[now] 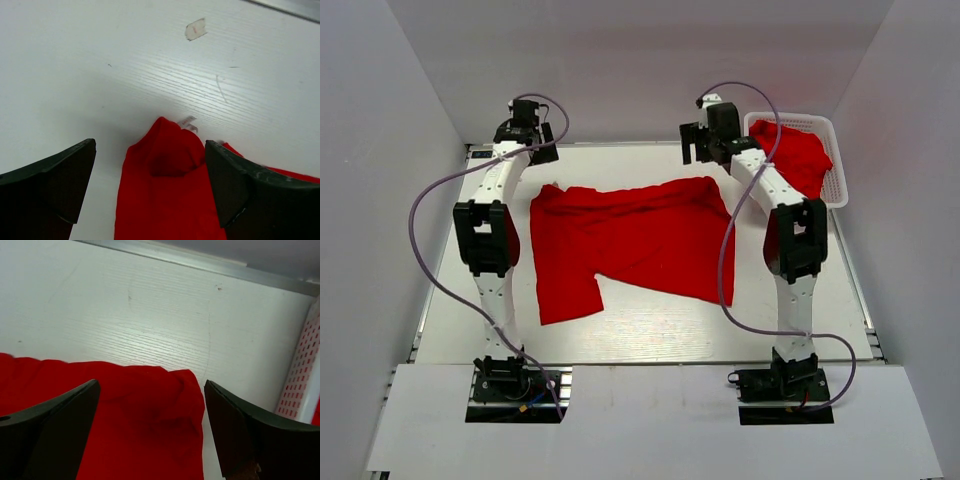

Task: Fold and stack the t-shirts
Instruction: Flatten out the tshirt

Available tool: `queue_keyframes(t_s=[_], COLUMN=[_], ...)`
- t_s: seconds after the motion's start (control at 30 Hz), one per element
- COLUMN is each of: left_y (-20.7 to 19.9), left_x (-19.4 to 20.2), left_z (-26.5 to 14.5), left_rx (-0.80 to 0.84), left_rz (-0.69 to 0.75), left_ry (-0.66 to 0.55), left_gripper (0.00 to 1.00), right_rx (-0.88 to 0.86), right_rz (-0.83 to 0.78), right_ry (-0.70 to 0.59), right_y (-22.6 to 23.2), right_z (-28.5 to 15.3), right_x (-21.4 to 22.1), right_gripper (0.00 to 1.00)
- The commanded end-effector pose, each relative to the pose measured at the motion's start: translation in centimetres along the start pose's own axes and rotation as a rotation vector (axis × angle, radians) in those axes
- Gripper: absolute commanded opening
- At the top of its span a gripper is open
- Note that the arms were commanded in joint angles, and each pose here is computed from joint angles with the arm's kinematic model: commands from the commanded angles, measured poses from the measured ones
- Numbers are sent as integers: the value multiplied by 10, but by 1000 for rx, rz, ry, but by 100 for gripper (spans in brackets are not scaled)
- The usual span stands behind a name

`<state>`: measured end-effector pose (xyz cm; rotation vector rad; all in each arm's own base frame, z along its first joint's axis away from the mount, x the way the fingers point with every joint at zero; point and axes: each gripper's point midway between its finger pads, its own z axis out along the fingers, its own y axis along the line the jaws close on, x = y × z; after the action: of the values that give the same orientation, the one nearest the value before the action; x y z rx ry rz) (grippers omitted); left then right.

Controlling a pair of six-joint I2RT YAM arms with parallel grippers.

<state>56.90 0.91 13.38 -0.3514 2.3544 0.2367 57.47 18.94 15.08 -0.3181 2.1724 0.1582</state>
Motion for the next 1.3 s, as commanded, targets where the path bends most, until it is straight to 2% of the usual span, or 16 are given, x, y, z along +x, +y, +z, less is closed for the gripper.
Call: queue_keyframes(t_s=[0.0, 0.13, 0.17, 0.23, 0.27, 0.3, 0.37, 0.43, 0.47, 0.5, 0.6, 0.67, 0.8, 0.9, 1.03, 1.27], left_y=[-2, 4, 3, 10, 12, 18, 25, 32, 37, 39, 51, 62, 52, 55, 40, 55], left_x=[-44, -18, 12, 49, 62, 78, 117, 169, 185, 193, 257, 293, 303, 312, 336, 361], left_z=[-62, -87, -86, -103, -108, -115, -135, -148, -156, -176, -194, -208, -223, -215, -204, -195], left_rx=[100, 107, 107, 122, 126, 115, 133, 135, 129, 158, 169, 157, 212, 191, 257, 173], left_rz=[-12, 3, 12, -16, -28, -42, -77, -73, -92, -99, -122, -158, -231, -298, -341, -364], left_ry=[-126, -64, 6, 87, 108, 145, 212, 328, 360, 345, 433, 467, 469, 427, 476, 483], left_gripper=[100, 100, 100, 100, 100, 100, 100, 100, 100, 100, 100, 100, 100, 100, 100, 100], right_rx=[-47, -96, -127, -135, -136, -128, -114, -48, -73, -65, -17, -14, -17, -21, -29, -31], right_rz=[-12, 17, 25, 69, 78, 110, 127, 170, 179, 190, 197, 203, 227, 249, 246, 232], right_ry=[-117, -52, -90, 2, -50, 42, 71, 169, 130, 168, 209, 185, 198, 195, 187, 207], right_y=[8, 18, 24, 27, 27, 28, 26, 18, 23, 22, 14, 14, 15, 16, 18, 18], right_z=[-49, -77, -102, -108, -129, -123, -144, -148, -168, -171, -191, -203, -211, -214, -214, -212], right_x=[-49, -30, -43, 5, -13, 30, 51, 102, 94, 115, 153, 154, 172, 175, 171, 171], right_gripper=[90, 90, 90, 90, 90, 90, 90, 90, 90, 90, 90, 90, 90, 90, 90, 90])
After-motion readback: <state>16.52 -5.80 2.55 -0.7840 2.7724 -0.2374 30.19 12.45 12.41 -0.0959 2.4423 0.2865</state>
